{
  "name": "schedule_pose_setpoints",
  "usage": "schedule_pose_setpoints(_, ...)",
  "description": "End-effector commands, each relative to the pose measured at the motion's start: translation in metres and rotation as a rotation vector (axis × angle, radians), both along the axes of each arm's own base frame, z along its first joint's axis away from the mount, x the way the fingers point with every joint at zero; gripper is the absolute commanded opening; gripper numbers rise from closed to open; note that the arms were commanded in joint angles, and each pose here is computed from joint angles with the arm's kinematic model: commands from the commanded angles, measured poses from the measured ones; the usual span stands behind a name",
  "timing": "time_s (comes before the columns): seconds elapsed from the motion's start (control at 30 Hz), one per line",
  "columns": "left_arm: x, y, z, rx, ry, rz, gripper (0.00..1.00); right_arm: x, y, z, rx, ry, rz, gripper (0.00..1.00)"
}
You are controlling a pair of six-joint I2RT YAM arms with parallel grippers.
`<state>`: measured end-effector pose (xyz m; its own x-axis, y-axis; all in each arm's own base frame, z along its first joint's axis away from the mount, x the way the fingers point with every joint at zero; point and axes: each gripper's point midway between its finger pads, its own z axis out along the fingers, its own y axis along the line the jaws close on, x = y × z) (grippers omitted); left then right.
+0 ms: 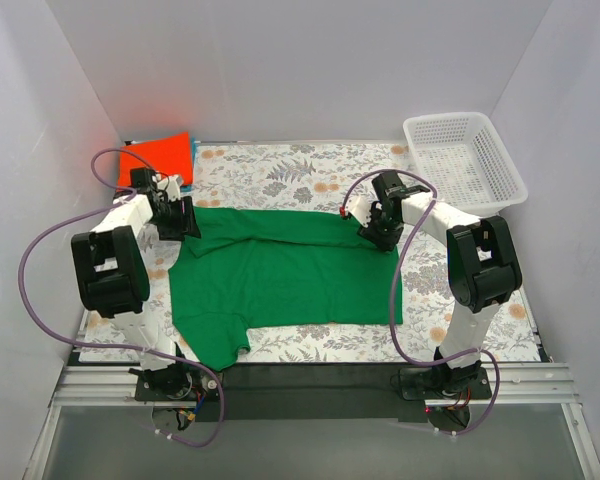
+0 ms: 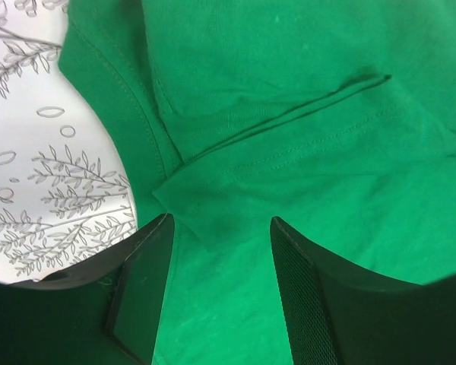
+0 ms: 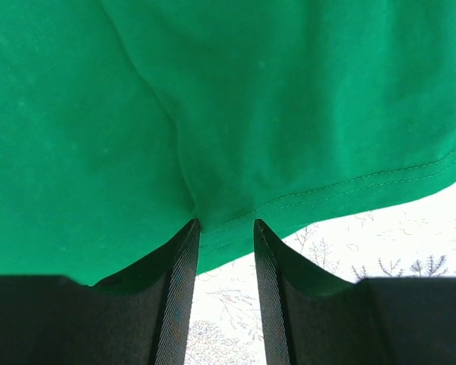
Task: Fold and stack the t-shirts
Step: Fold the tshirt
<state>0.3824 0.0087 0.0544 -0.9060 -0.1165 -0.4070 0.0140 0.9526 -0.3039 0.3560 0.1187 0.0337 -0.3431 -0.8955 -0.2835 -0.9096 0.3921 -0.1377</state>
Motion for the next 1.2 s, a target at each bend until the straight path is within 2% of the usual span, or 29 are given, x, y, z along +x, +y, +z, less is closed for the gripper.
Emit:
schedule_pose_setpoints(0.0,-0.001,-0.002,0.001,0.023,-0.001,0.013,0.52,0.001,-0.002,-0.001,-0.011,-0.016,0.02,0.4)
schedule_pose_setpoints(0.33,0.0,0.005,-0.018,0.069,0.05,0.071,0.51,0.0,-0.004,-0.003,-0.025,-0.015,0.026,0.35)
schedule_pose_setpoints(0.57,-0.005,0.012,-0.012,0.112,0.046,0.097,0.51,0.0,-0.003,-0.002,-0.021,-0.017,0.027,0.24)
schedule_pose_setpoints(0.77,-0.001,0.009,-0.017,0.09,0.05,0.102,0.5,0.0,-0.004,-0.003,-0.022,-0.013,0.025,0.16)
schedule_pose_setpoints(0.83,0.004,0.006,-0.017,0.072,0.046,0.101,0.46,0.0,-0.004,-0.003,-0.025,-0.014,0.026,0.14)
schedule_pose_setpoints(0.93,0.014,0.006,-0.01,0.066,0.015,0.106,0.34,0.001,-0.004,-0.002,-0.027,-0.019,0.025,0.1)
schedule_pose_setpoints(1.07,0.02,0.008,-0.005,0.07,0.001,0.109,0.12,0.004,-0.004,0.0,-0.026,-0.025,0.023,0.03)
schedule_pose_setpoints(1.17,0.023,0.011,0.006,0.084,-0.028,0.116,0.03,0.008,-0.003,0.005,-0.027,-0.043,0.02,0.01)
